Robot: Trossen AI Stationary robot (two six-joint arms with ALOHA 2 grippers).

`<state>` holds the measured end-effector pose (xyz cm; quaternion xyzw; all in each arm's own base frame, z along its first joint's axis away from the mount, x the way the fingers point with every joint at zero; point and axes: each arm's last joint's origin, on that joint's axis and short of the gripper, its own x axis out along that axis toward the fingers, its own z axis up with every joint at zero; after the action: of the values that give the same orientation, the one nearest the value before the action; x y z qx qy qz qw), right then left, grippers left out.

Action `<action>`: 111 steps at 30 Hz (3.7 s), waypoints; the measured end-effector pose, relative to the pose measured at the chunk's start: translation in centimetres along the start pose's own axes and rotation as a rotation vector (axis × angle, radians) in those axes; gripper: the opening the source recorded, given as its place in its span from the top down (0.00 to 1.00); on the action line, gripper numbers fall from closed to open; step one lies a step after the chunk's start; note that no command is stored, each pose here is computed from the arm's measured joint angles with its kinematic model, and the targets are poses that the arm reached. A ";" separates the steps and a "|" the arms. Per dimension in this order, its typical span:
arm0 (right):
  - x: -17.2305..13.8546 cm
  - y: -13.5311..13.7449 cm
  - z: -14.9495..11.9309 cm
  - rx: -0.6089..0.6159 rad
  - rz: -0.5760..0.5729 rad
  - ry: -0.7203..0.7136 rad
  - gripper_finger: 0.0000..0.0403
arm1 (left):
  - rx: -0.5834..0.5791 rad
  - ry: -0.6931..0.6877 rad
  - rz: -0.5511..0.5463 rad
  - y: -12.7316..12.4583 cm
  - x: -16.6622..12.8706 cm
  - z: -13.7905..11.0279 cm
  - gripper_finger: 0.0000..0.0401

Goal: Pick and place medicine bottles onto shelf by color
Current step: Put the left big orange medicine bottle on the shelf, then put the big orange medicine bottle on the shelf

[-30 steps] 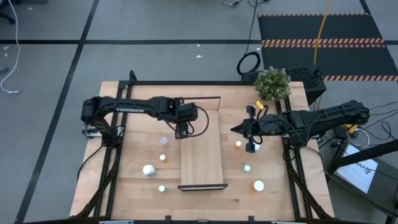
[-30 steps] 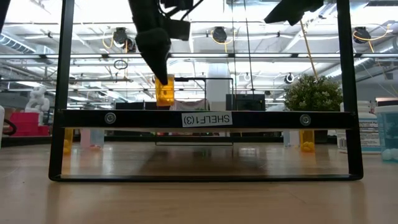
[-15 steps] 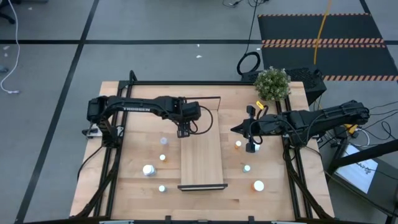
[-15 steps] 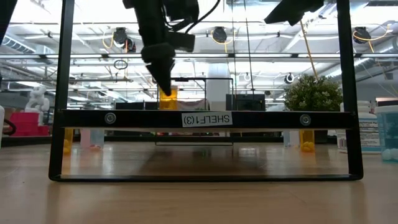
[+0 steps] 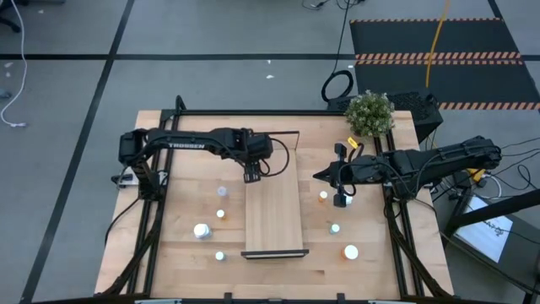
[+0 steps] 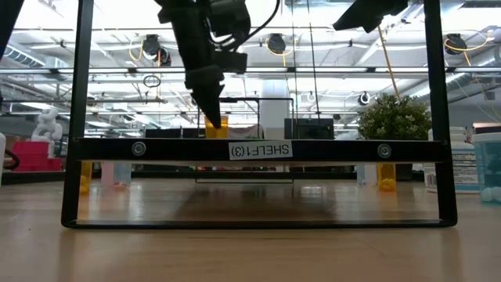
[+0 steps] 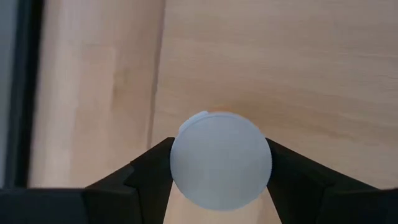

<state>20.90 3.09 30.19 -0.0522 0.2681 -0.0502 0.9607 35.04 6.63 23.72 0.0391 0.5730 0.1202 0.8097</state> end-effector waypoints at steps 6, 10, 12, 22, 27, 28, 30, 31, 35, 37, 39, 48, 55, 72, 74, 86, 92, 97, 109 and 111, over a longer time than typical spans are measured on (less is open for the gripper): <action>0.0 0.0 0.0 0.007 0.000 0.000 1.00 | 0.004 -0.009 -0.002 -0.2 0.1 0.0 0.43; 0.0 0.0 0.0 0.000 0.000 0.000 1.00 | 0.000 -0.032 0.002 0.1 0.2 0.2 0.43; 0.0 0.0 0.0 0.000 0.000 0.000 1.00 | -0.003 -0.041 0.005 0.2 0.2 0.3 0.43; 0.0 0.0 0.0 -0.002 0.000 0.000 1.00 | -0.017 -0.036 -0.009 0.6 1.4 0.4 0.43; 0.0 0.0 0.0 0.000 0.000 0.000 1.00 | -0.013 -0.024 -0.004 0.6 1.7 0.4 0.43; 0.0 0.0 0.0 0.000 0.000 0.001 1.00 | -0.012 -0.022 -0.006 0.6 1.7 0.4 0.43; 0.0 0.0 0.0 0.000 0.000 0.001 1.00 | -0.012 -0.021 -0.008 0.5 1.7 0.4 0.43; 0.0 0.0 0.0 -0.002 0.000 0.003 1.00 | -0.011 -0.021 -0.008 0.5 1.7 0.4 0.43; 0.0 0.0 0.0 -0.003 0.000 0.003 1.00 | -0.011 -0.024 -0.011 0.6 1.6 0.4 0.43; 0.0 0.0 0.0 -0.003 0.000 0.002 1.00 | -0.011 -0.024 -0.011 0.6 1.6 0.4 0.43; 0.0 0.0 0.0 -0.003 0.000 0.002 1.00 | -0.012 -0.025 -0.012 0.6 1.6 0.4 0.43; 0.0 0.0 0.0 -0.002 -0.001 -0.001 1.00 | -0.012 -0.025 -0.013 0.5 1.6 0.4 0.43; 0.0 0.0 0.0 0.001 -0.001 -0.001 1.00 | -0.014 -0.029 -0.013 0.6 1.6 0.5 0.36; 0.0 0.0 0.0 0.005 -0.004 -0.001 1.00 | -0.039 -0.243 0.014 0.7 -5.3 0.4 0.31; 0.0 0.0 0.0 0.021 -0.004 0.000 1.00 | -0.047 -0.281 0.012 0.6 -6.7 0.1 0.33; 0.2 0.0 -0.3 0.116 -0.011 0.003 1.00 | -0.093 -0.458 0.000 -0.3 -9.1 -5.3 0.46; 1.3 0.3 -1.8 0.166 -0.010 -0.005 1.00 | -0.124 -0.557 0.001 -0.3 -9.4 -8.9 0.48; 1.3 0.7 -2.2 0.274 -0.023 0.015 1.00 | -0.135 -0.630 -0.007 -0.4 -10.6 -10.8 0.48; 0.5 4.9 -2.4 0.399 0.029 0.127 1.00 | -0.150 -0.598 -0.105 -2.5 -9.5 -12.9 0.48; 0.5 5.9 -2.3 0.394 0.026 0.154 1.00 | -0.153 -0.588 -0.127 -3.1 -9.2 -13.1 0.48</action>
<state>20.55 8.69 27.17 0.1440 0.3262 -0.0933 0.9296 20.30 0.45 27.12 -0.0248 0.3047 0.0960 0.9473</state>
